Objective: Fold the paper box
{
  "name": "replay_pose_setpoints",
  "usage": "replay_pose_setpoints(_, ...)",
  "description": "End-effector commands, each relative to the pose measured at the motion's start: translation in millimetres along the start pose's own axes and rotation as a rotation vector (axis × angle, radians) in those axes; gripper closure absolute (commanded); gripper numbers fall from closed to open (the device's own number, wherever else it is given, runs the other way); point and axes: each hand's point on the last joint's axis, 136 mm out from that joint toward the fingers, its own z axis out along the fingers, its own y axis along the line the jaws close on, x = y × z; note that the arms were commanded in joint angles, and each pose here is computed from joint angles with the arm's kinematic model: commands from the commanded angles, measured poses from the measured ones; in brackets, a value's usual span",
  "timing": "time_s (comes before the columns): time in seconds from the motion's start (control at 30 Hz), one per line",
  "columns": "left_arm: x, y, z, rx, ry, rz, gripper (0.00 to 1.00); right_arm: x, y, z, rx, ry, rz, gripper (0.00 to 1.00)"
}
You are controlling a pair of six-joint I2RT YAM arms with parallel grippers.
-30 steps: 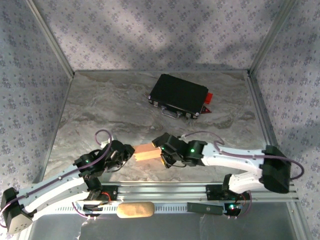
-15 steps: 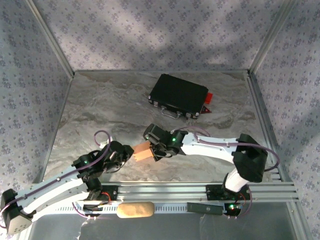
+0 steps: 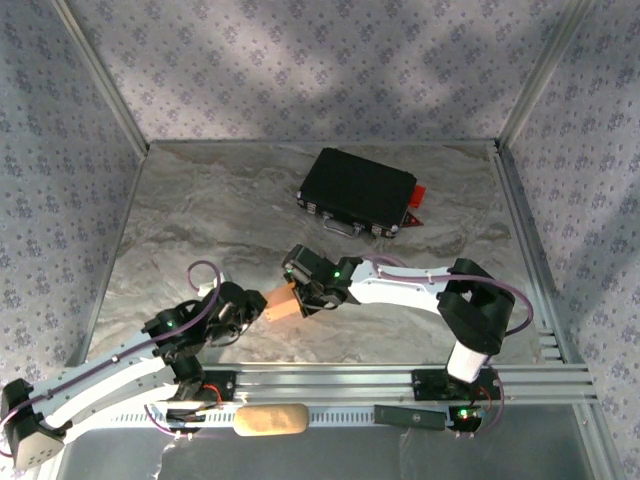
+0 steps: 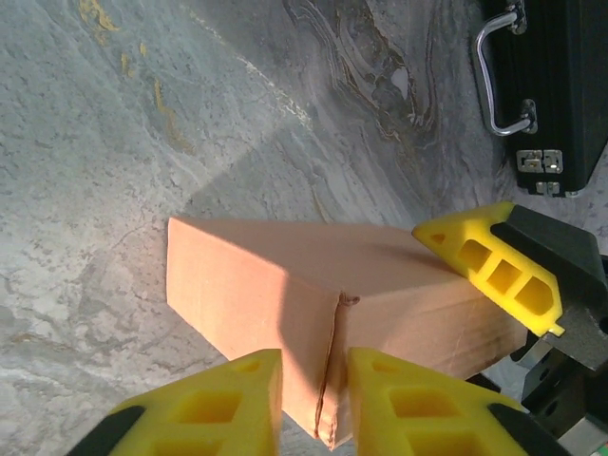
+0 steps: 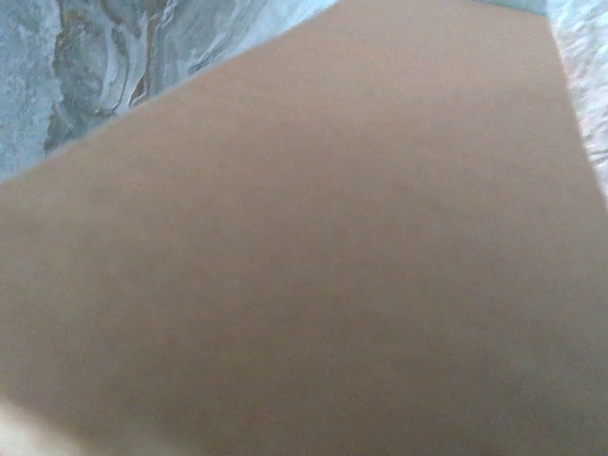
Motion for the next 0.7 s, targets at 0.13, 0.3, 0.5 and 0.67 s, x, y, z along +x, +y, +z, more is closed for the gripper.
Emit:
replay_pose_setpoints(0.13, -24, -32, -44, 0.083, -0.085, 0.078, 0.62, 6, 19, 14, -0.170, 0.139, -0.215, 0.51)
replay_pose_setpoints(0.3, -32, -30, -56, 0.076, -0.116, 0.095, 0.61, 3, 14, 12, -0.289, 0.157, -0.320, 0.54)
replay_pose_setpoints(0.5, -32, -32, -55, 0.093, -0.122, 0.107, 0.61, -6, 20, 16, -0.351, 0.142, -0.496, 0.50)
replay_pose_setpoints(0.67, -34, -37, -57, 0.106, -0.128, 0.118, 0.61, -19, 8, 33, -0.312, 0.152, -0.507, 0.40)
